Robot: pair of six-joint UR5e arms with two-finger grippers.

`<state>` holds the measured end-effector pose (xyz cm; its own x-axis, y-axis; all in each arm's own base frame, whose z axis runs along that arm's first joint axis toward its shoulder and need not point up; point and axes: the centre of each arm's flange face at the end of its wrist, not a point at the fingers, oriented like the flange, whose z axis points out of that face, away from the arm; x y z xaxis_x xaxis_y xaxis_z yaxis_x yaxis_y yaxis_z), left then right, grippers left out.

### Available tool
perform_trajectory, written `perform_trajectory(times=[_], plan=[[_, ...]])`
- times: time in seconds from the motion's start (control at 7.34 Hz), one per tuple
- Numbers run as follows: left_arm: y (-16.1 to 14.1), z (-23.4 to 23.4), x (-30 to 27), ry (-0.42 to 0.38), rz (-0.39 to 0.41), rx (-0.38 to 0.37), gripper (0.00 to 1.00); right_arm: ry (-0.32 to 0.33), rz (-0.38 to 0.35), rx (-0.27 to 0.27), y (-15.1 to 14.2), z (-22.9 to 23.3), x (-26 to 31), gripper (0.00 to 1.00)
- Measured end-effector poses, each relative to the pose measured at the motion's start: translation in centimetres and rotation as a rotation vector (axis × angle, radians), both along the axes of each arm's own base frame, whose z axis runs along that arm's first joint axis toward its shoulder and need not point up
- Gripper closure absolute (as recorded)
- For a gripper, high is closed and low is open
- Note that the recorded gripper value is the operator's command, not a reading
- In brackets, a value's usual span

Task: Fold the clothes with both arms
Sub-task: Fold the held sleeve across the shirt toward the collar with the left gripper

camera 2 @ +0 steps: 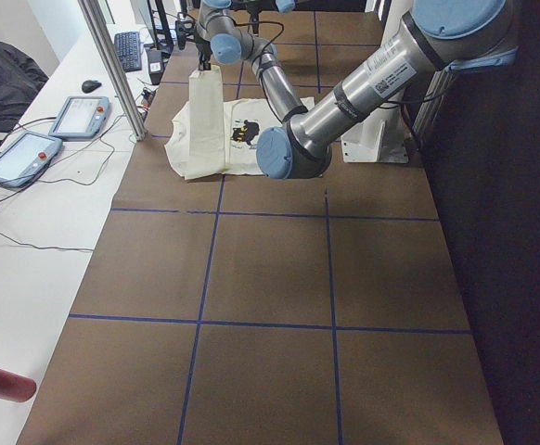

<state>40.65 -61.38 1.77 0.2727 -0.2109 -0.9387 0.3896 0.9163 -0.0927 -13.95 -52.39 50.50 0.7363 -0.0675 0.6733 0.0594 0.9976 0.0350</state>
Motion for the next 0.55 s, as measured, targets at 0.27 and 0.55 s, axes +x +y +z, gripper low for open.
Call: perform_trajectory(times=[0.27, 0.55], plan=[[0.4, 1.7, 8.2, 0.025, -0.010, -0.047, 1.00, 0.000, 0.004, -0.003, 0.0, 0.0, 0.1, 0.00], [0.5, 1.8, 16.5, 0.035, -0.060, -0.075, 1.00, -0.002, 0.008, -0.006, -0.1, -0.1, 0.0, 0.00]])
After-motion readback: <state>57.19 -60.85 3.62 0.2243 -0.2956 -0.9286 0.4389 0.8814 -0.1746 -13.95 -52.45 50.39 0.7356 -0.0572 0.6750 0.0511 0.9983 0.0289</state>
